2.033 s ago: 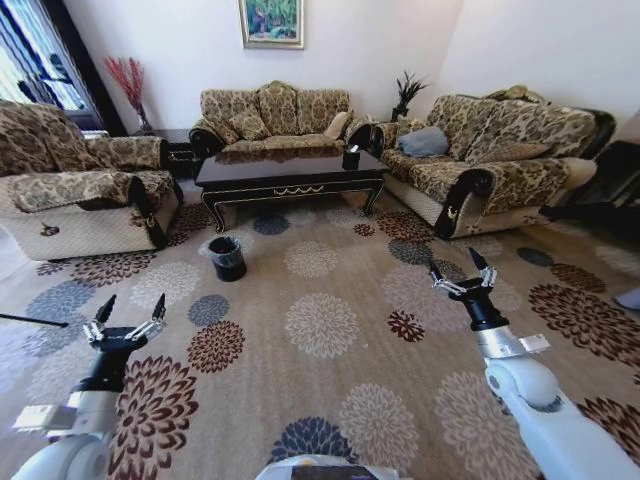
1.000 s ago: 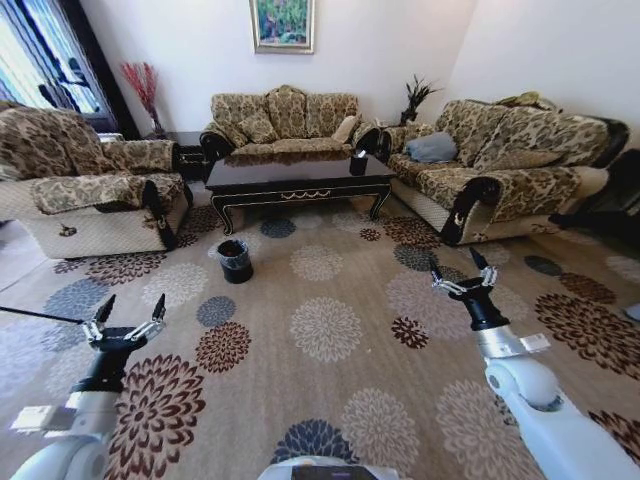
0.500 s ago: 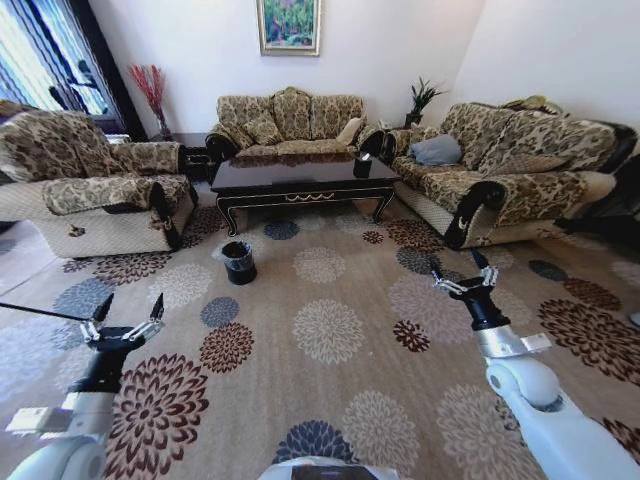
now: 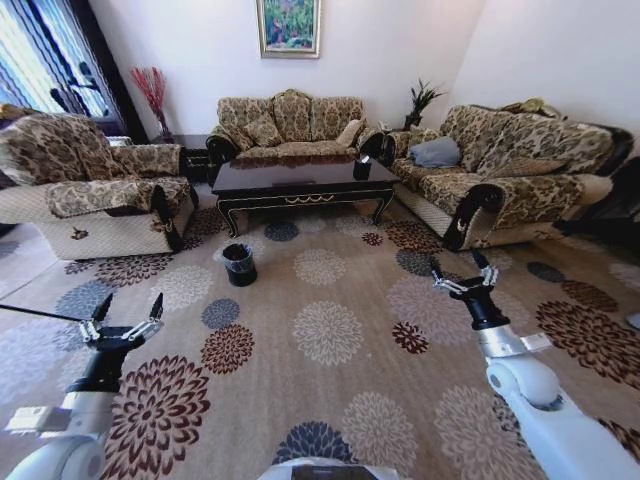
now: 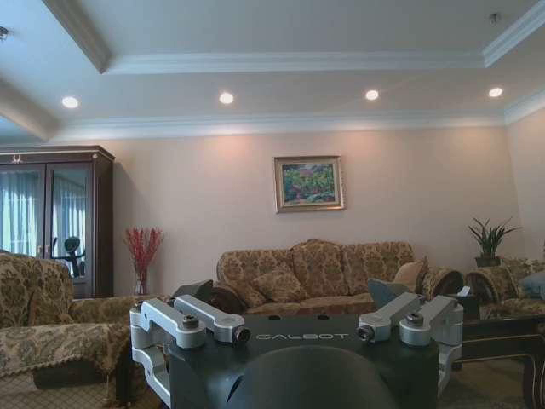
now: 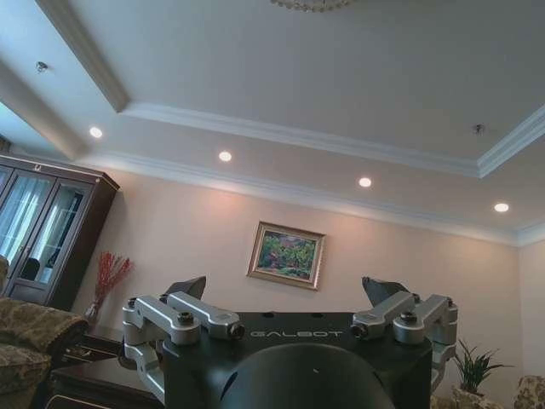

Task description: Move to the front of the table and pick up the trash from the floor, then place it into the trash bin.

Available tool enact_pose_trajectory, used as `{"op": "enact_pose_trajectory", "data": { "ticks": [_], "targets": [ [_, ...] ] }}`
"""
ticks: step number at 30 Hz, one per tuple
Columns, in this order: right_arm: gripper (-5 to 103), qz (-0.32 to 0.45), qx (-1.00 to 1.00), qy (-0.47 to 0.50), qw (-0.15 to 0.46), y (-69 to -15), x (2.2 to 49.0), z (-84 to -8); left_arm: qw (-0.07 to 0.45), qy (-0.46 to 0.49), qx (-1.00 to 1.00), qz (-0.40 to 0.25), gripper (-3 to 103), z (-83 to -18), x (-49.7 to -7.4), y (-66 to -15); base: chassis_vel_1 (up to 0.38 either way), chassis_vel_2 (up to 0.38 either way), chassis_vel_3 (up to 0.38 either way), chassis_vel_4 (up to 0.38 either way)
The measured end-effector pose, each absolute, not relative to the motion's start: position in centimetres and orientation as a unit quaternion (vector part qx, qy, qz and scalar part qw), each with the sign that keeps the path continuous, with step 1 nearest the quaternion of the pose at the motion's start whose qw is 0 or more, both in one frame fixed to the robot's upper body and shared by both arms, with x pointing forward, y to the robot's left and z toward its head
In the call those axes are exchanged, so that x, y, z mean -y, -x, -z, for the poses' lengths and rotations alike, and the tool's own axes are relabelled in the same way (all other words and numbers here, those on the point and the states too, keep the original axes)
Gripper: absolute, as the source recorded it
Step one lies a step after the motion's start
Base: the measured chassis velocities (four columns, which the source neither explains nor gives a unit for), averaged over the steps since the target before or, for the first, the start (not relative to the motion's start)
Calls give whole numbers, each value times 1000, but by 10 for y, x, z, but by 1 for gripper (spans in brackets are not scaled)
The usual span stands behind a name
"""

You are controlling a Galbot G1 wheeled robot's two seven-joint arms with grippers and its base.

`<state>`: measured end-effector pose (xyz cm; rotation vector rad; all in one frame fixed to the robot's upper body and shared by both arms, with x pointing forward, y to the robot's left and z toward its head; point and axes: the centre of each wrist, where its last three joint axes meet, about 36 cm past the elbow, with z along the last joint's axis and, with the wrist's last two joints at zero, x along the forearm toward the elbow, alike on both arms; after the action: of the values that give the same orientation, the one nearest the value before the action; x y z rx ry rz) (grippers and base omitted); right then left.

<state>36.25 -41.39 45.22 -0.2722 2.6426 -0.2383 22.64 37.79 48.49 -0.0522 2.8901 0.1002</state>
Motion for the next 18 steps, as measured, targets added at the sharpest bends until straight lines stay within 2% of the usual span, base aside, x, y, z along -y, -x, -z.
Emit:
{"op": "enact_pose_trajectory", "data": {
  "ticks": [18],
  "targets": [
    [100,85,-963,100,237,-360,412,-452,126,17,-991,-32,100,-487,-376,-225,0,0,0,0]
  ]
}}
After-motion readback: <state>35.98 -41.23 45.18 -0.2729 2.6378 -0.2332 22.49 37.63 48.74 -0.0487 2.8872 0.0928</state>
